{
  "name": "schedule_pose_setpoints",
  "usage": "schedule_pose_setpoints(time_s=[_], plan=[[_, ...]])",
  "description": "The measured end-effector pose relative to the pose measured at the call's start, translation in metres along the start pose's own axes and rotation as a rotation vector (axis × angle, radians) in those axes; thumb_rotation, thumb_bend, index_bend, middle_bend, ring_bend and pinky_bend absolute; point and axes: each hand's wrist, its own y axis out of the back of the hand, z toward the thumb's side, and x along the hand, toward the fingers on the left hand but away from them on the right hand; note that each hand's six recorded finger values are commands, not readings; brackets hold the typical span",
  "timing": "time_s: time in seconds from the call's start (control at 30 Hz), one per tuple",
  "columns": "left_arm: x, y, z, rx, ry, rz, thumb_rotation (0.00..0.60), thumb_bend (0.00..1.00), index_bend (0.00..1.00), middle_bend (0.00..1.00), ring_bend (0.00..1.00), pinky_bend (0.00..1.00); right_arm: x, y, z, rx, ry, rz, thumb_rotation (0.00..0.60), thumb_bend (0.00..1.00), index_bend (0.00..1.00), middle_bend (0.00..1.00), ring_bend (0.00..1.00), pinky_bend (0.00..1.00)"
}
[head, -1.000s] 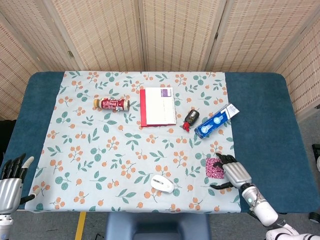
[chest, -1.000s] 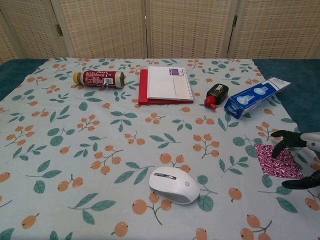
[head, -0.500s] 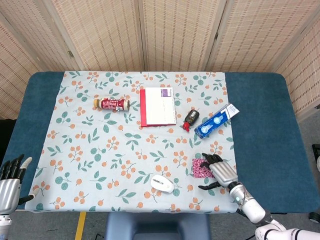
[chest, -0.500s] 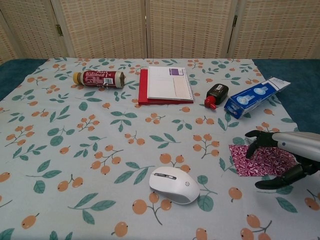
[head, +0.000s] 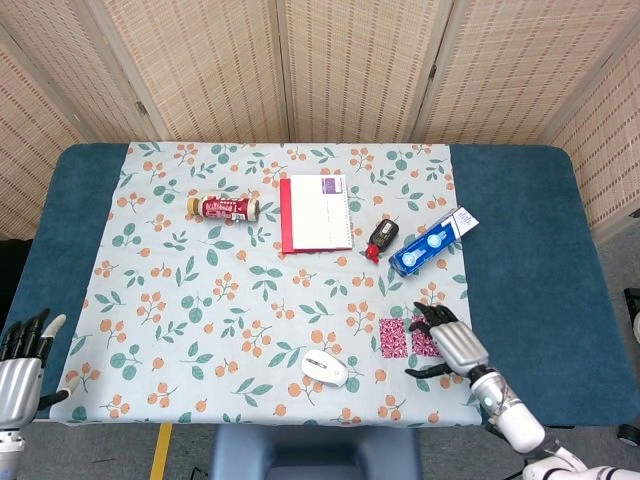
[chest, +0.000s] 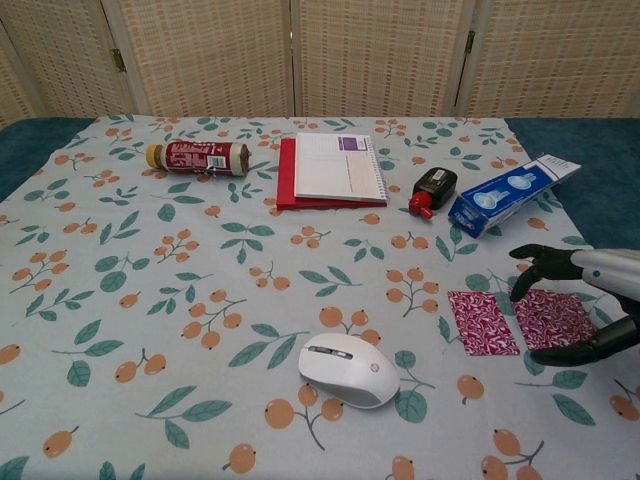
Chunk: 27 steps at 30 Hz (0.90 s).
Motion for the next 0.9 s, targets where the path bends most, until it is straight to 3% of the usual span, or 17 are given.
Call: schedule_pose_setpoints(time_s=[0.37, 0.9], plan=[[-0.002, 0.001, 0.006, 0.001, -0.015, 0.001, 0.6, 0.23, 0.13, 0.03, 0.07, 0.0, 0.003, -0.001, -0.033, -0.016, -0.079, -0.005, 0.286, 0.11, 0.26, 0.0, 0.0, 0.0], [-0.005, 0.0, 0.003, 0.004, -0.004, -0.009, 0.6, 0.23, 0.13, 0.03, 0.07, 0.0, -0.003, -0.013, -0.026, 0.014, -0.048, 0.037, 0.286, 0.11, 0.26, 0.0, 0.0, 0.0]])
